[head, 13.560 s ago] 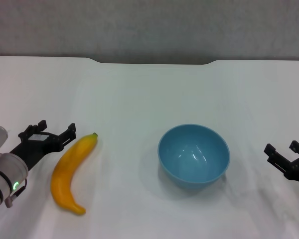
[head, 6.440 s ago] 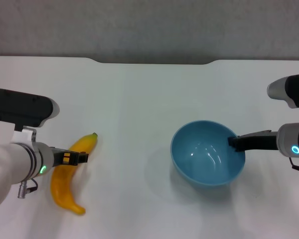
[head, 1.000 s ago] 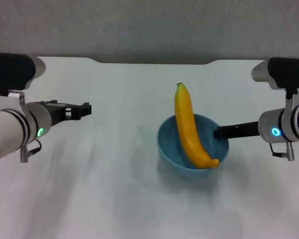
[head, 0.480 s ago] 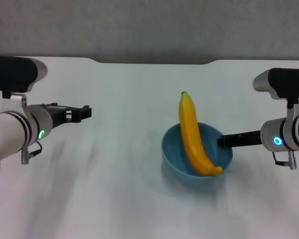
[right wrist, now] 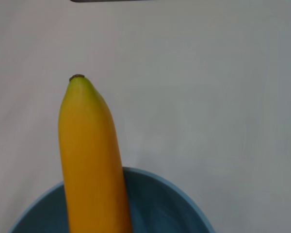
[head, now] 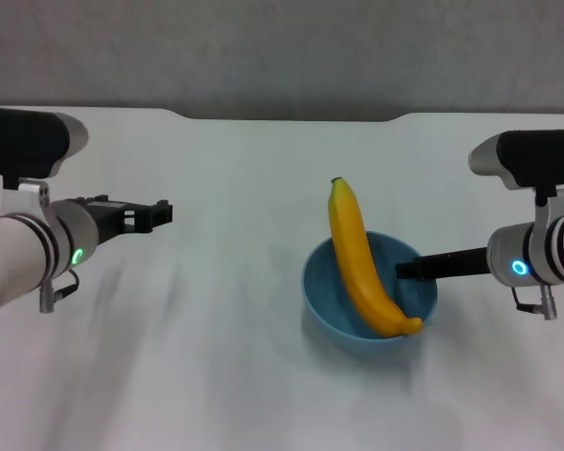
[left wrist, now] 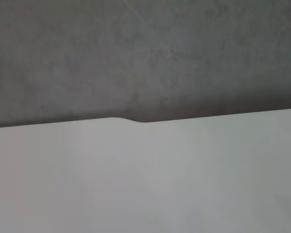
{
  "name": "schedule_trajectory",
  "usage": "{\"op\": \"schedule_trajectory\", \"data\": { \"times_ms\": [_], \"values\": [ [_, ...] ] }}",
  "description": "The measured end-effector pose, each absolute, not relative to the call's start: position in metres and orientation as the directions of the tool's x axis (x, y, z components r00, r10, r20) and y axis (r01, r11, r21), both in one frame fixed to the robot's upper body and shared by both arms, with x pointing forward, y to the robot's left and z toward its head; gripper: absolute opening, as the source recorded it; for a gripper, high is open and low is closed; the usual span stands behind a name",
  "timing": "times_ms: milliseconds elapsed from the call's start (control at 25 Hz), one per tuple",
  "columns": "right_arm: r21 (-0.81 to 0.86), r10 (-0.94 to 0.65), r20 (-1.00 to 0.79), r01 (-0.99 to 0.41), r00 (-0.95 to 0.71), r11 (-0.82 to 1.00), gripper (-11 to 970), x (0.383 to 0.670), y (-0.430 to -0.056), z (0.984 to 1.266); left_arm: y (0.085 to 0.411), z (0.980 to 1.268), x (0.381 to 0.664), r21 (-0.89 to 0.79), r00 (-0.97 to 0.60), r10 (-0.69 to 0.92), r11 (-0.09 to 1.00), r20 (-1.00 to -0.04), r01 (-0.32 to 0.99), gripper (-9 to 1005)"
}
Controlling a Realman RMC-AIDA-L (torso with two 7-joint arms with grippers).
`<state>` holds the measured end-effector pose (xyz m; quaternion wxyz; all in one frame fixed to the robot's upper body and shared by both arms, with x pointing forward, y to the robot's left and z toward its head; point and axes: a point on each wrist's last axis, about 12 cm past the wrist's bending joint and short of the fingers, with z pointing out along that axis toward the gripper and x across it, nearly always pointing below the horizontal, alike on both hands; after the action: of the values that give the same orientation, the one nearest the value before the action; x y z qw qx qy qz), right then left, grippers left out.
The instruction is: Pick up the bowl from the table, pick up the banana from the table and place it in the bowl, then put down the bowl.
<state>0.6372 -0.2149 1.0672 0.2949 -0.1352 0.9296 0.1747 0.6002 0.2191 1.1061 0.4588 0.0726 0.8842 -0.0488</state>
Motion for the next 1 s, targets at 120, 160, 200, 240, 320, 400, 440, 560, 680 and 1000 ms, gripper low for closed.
{"op": "schedule_trajectory", "data": {
  "times_ms": [120,160,200,240,320,400,440,560,680,1000],
  "values": [
    [0.249,-0.147,-0.605,-0.361,-0.782,0.899,366,0.634,-0.218,1.069,0.221,1.104,0.599,-0.02,-0.574,0.082,0.985,-0.815,0.169,884],
    [0.247,-0.144,-0.618,-0.364,-0.773,0.898,410,0.632,-0.221,1.071,0.221,1.103,0.598,-0.021,-0.576,0.08,0.986,-0.814,0.166,884],
    [0.245,-0.139,-0.633,-0.367,-0.761,0.897,453,0.63,-0.225,1.074,0.223,1.102,0.597,-0.021,-0.578,0.078,0.986,-0.812,0.164,884],
    [0.241,-0.133,-0.655,-0.372,-0.744,0.897,496,0.627,-0.228,1.078,0.225,1.102,0.595,-0.028,-0.569,0.068,0.987,-0.819,0.159,884],
    [0.228,-0.115,-0.695,-0.37,-0.709,0.9,659,0.619,-0.239,1.085,0.226,1.102,0.594,-0.033,-0.559,0.062,0.987,-0.827,0.159,884],
    [0.203,-0.099,-0.734,-0.357,-0.672,0.912,747,0.609,-0.252,1.088,0.228,1.103,0.59,-0.045,-0.532,0.048,0.986,-0.845,0.16,885],
    [0.191,-0.093,-0.748,-0.347,-0.657,0.918,753,0.605,-0.257,1.087,0.23,1.102,0.588,-0.05,-0.522,0.041,0.986,-0.852,0.159,885],
    [0.149,-0.076,-0.786,-0.308,-0.614,0.94,774,0.589,-0.275,1.081,0.234,1.099,0.585,-0.058,-0.498,0.027,0.986,-0.867,0.155,884],
    [0.112,-0.071,-0.827,-0.288,-0.557,0.951,794,0.577,-0.283,1.074,0.241,1.093,0.581,-0.068,-0.473,0.01,0.987,-0.881,0.146,882],
    [-0.023,-0.163,-0.88,-0.304,-0.446,0.952,797,0.557,-0.275,1.056,0.254,1.074,0.572,-0.071,-0.431,-0.004,0.988,-0.902,0.138,882]
  ]
}}
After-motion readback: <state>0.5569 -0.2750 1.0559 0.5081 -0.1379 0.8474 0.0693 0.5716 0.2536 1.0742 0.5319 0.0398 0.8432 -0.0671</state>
